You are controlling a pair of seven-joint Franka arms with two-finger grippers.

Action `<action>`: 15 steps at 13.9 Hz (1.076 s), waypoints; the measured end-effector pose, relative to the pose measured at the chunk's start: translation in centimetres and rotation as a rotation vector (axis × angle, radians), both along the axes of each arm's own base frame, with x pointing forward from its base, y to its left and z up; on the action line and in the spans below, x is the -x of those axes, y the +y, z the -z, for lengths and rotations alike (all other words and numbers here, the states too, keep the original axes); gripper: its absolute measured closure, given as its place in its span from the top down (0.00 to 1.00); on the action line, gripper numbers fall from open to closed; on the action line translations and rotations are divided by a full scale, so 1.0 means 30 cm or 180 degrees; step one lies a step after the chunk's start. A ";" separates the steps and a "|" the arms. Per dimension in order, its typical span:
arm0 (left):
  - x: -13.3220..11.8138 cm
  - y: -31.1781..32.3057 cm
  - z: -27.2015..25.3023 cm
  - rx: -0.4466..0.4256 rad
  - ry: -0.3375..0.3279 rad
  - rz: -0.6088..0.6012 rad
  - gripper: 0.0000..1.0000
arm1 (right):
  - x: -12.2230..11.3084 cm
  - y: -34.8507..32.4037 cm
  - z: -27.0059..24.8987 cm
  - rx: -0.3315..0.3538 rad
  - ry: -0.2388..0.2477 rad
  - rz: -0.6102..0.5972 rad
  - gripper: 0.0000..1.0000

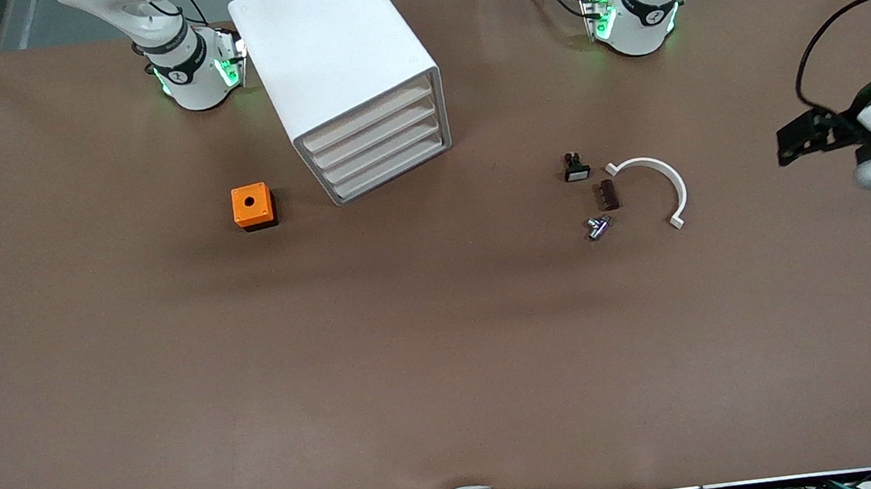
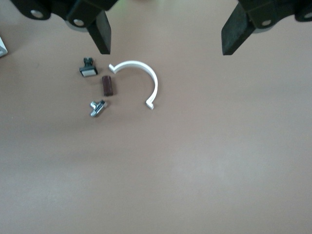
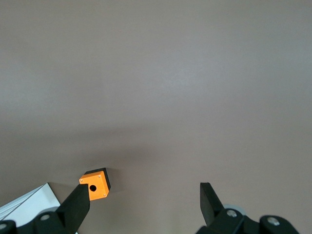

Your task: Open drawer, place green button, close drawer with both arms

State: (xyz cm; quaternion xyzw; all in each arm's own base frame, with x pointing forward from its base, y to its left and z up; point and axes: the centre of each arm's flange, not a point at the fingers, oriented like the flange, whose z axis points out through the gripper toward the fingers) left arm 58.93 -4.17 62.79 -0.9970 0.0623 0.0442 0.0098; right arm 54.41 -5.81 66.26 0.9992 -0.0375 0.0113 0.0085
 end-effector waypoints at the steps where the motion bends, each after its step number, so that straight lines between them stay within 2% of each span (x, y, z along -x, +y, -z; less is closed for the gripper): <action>1: 0.034 0.012 -0.040 0.0006 0.0011 -0.0095 1.00 | -0.001 0.008 0.000 0.0000 0.0000 -0.0014 1.00; 4: 0.133 -0.043 -0.147 0.0010 -0.0013 -0.0274 1.00 | -0.002 0.014 -0.001 0.0000 -0.0002 -0.0024 1.00; 11: 0.254 -0.001 -0.222 0.0029 -0.0090 -0.0367 1.00 | -0.002 0.009 -0.020 0.0008 -0.0057 -0.0017 1.00; 15: 0.223 -0.016 -0.189 0.0093 -0.0316 -0.0344 1.00 | -0.003 0.008 -0.018 0.0007 -0.0047 -0.0014 1.00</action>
